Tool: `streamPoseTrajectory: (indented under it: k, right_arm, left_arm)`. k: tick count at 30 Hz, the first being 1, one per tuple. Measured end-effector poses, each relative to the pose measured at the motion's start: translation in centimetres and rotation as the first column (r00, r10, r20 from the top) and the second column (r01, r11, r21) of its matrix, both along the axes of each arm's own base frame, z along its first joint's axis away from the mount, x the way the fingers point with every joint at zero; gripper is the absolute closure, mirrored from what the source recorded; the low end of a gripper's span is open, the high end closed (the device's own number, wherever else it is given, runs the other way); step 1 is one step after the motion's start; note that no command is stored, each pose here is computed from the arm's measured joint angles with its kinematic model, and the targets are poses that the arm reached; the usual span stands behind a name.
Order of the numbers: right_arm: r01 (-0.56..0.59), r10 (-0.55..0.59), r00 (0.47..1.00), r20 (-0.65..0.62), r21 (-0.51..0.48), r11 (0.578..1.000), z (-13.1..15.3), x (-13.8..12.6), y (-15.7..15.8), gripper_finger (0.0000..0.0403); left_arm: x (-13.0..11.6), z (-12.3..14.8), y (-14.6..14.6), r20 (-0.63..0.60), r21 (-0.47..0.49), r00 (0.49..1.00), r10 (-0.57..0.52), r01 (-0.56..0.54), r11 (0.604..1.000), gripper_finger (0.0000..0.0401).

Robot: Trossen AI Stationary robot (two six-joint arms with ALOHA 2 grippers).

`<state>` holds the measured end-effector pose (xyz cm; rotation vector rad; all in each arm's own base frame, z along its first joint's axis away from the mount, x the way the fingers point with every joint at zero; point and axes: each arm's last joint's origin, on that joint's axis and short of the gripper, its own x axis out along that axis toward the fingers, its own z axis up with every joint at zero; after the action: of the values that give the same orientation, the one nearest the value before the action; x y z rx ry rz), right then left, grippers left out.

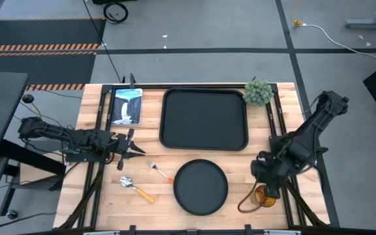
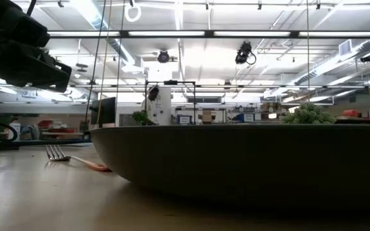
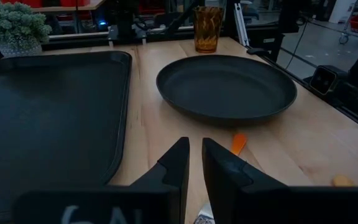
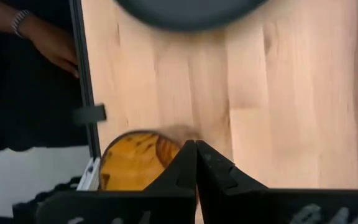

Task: Pick and place plate/cup/fork/spoon on tray
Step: Put the yellow cup on the top left of the black serving tray

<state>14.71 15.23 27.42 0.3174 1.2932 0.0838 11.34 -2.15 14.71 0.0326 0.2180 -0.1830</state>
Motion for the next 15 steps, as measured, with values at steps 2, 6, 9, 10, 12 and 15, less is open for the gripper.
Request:
streamPoseTrajectory:
  k: [2,6,9,10,12,15]
  right_arm:
    - [-0.009,0.008,0.999,-0.034,-0.015,1.0,0.2,0.1,1.0,0.0399]
    - [-0.062,0.059,0.994,-0.092,-0.03,0.998,0.9,0.3,2.9,0.0399]
    - [-0.111,0.108,0.987,-0.116,-0.022,0.994,1.4,0.4,3.9,0.0398]
    - [-0.128,0.125,0.984,-0.123,-0.012,0.992,1.4,0.4,4.2,0.0396]
    - [-0.175,0.174,0.973,-0.149,0.008,0.985,1.2,0.2,4.6,0.0391]
    - [-0.204,0.197,0.962,-0.187,-0.016,0.979,0.8,0.2,4.7,0.0378]
  left_arm:
    - [0.0,0.0,0.0,0.0,0.0,1.0,0.0,0.0,1.0,0.0349]
    - [0.0,0.0,0.0,0.0,0.0,1.0,0.0,0.0,1.0,0.0349]
    - [0.0,0.0,0.0,0.0,0.0,1.0,0.0,0.0,1.0,0.0349]
    - [0.0,0.0,0.0,0.0,0.0,1.0,0.0,0.0,1.0,0.0349]
    - [0.0,0.0,0.0,0.0,0.0,1.0,0.0,0.0,1.0,0.0349]
    - [0.0,0.0,0.0,0.0,0.0,1.0,0.0,0.0,1.0,0.0349]
